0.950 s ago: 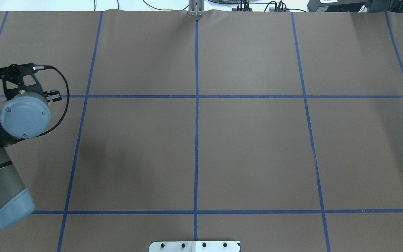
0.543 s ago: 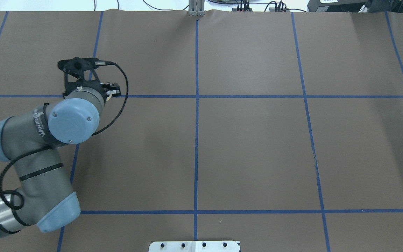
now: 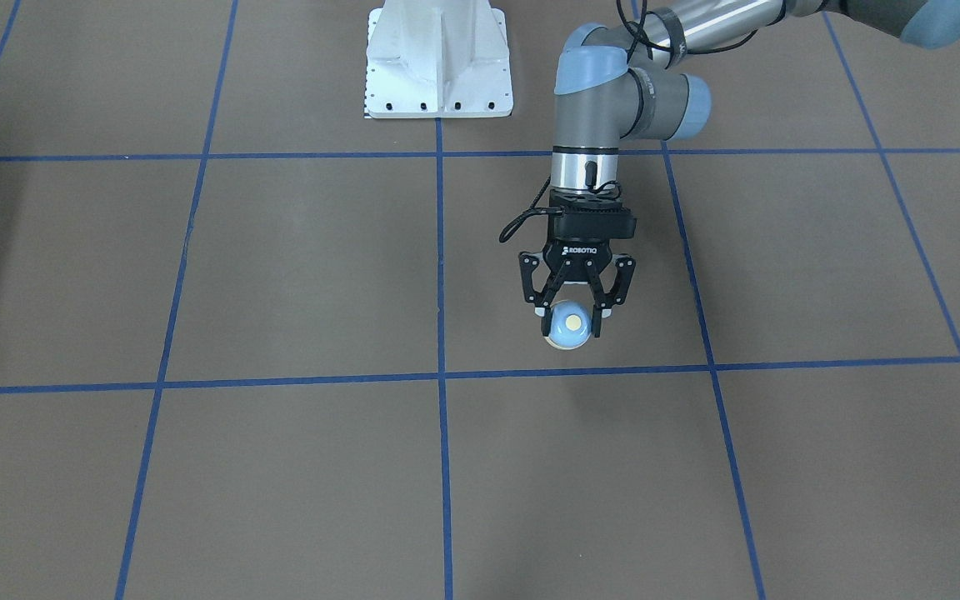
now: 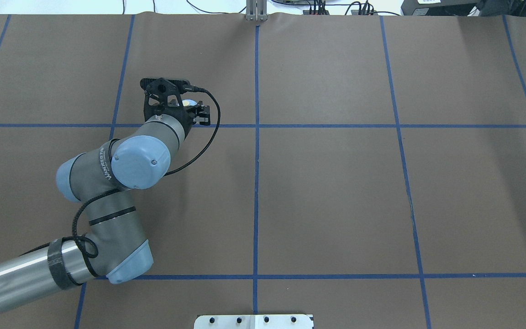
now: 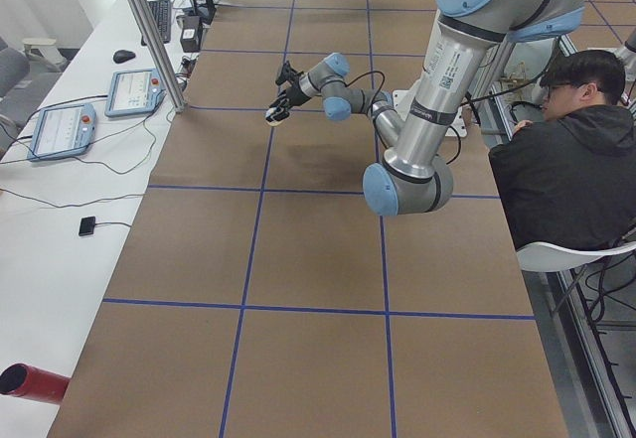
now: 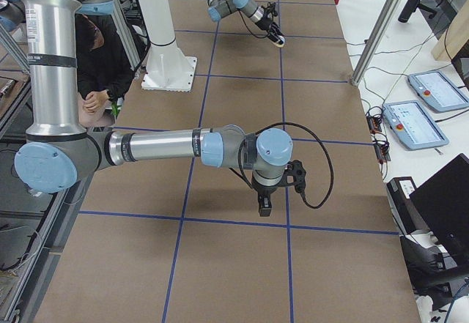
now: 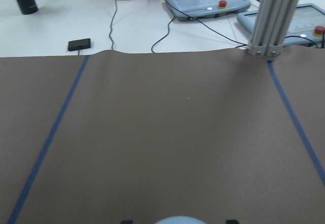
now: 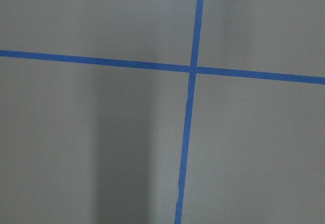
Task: Place and press bell with both arms
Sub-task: 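Move the left gripper with the bell over the table's center grid crossing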
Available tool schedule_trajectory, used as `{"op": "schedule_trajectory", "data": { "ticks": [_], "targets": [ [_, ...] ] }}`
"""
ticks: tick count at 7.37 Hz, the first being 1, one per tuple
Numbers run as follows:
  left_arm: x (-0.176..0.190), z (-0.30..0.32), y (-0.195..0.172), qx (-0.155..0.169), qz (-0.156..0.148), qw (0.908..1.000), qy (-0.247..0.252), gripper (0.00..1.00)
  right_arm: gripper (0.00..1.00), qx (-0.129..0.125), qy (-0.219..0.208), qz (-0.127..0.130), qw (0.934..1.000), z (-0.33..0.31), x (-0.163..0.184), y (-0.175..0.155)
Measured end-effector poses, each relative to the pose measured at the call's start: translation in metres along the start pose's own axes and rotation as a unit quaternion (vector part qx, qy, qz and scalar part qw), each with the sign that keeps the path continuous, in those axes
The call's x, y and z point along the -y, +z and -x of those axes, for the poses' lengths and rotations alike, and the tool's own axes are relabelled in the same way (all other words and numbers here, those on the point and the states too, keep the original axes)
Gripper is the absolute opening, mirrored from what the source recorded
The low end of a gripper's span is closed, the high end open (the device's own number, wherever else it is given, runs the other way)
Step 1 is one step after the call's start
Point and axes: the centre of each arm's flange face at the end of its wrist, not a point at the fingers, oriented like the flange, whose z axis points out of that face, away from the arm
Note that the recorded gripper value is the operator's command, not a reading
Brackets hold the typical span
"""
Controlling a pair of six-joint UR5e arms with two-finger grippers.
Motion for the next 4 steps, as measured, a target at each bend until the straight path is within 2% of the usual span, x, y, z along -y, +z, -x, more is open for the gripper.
{"op": "schedule_trajectory", "data": {
  "ticks": [2, 4],
  "targets": [
    [-0.017, -0.033, 0.035, -0.04, -0.024, 0.9989, 0.007, 0.0, 1.0, -0.004, -0.011, -0.006, 0.9999, 0.013, 0.017, -0.008],
    [-0.035, -0.076, 0.064, -0.05, -0.047, 0.9976, 0.005, 0.0, 1.0, -0.002, -0.009, -0.008, 0.9999, 0.017, 0.021, -0.009]
  ]
}}
